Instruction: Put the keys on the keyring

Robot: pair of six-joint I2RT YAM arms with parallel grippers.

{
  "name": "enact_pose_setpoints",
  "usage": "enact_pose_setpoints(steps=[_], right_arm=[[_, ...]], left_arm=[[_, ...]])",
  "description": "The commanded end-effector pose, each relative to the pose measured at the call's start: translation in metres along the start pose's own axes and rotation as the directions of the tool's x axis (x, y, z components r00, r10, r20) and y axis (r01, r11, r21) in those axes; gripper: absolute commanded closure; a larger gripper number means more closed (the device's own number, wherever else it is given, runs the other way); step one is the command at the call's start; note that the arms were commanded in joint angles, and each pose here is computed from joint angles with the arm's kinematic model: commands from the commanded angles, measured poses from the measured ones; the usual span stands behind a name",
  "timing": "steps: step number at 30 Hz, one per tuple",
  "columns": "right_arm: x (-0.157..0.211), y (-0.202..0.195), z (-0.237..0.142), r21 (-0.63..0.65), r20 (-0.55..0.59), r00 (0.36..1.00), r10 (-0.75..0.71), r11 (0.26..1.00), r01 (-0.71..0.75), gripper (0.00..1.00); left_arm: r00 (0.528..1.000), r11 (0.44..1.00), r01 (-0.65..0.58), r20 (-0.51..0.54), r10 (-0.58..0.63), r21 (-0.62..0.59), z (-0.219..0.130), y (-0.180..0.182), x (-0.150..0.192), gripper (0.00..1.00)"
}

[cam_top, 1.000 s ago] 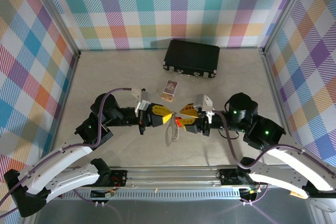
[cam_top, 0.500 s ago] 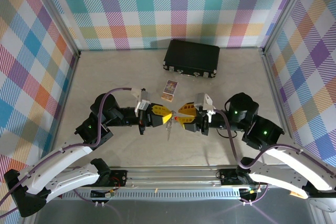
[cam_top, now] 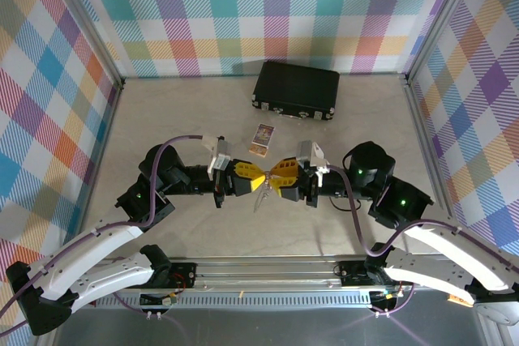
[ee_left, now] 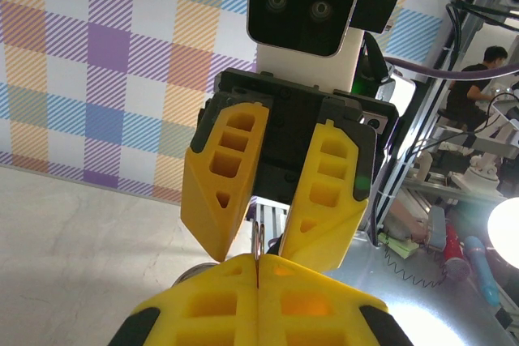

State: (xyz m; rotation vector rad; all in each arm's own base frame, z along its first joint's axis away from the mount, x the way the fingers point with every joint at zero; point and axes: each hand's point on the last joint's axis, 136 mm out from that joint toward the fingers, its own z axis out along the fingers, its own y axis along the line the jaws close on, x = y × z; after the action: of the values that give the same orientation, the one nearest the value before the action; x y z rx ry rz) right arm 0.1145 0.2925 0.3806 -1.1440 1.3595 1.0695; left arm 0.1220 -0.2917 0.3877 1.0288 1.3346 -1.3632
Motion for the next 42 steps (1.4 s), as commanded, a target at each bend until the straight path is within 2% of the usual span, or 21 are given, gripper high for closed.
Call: enact_pose_setpoints(steps=[1,8,15,16,18,19,22,27,42], right_arm=[[-0.006,0.006,0.003,-0.037,0.03,1.0,0.004,0.999,-0.003,0.79],[-0.003,0.003,0.004,-0.028,0.012,1.0,0.003,1.0,-0.002,1.0],[0.004,-0.004,0.003,0.018,-0.036,0.999,-0.039,0.999,0.04,1.0],[0.005,-0.006,0.003,0.024,-0.051,0.997,-0.053,0.998,0.054,1.0],[0.009,-0.01,0.003,0.044,-0.095,0.994,-0.062,0.997,0.067,1.0],[0.012,-0.012,0.003,0.052,-0.12,0.99,-0.068,0.996,0.075,1.0],[0.022,-0.012,0.004,0.031,-0.197,0.977,-0.083,0.995,0.09,1.0],[0.033,-0.008,0.011,-0.03,-0.299,0.951,-0.081,0.997,0.075,1.0],[0.031,0.002,0.013,-0.096,-0.298,0.951,-0.083,0.994,0.057,1.0]], left_arm=[[0.998,0.999,-0.04,0.046,0.039,0.032,-0.002,-0.009,-0.012,1.0],[0.998,0.999,-0.042,0.041,0.041,0.019,-0.003,-0.007,-0.009,1.0],[0.999,0.997,-0.034,-0.01,0.034,-0.064,-0.006,0.006,0.0,1.0],[0.999,0.997,-0.032,-0.025,0.03,-0.075,-0.006,0.007,0.002,0.96],[0.996,0.993,-0.047,-0.077,0.039,-0.104,-0.01,0.009,0.006,0.87],[0.994,0.992,-0.051,-0.105,0.038,-0.118,-0.011,0.01,0.008,0.85],[0.981,0.988,-0.077,-0.188,0.051,-0.135,-0.015,0.011,0.011,0.85],[0.95,0.996,-0.037,-0.311,0.009,-0.083,-0.012,0.006,0.028,0.85],[0.941,1.0,0.0,-0.338,-0.008,-0.026,-0.008,0.0,0.037,0.88]])
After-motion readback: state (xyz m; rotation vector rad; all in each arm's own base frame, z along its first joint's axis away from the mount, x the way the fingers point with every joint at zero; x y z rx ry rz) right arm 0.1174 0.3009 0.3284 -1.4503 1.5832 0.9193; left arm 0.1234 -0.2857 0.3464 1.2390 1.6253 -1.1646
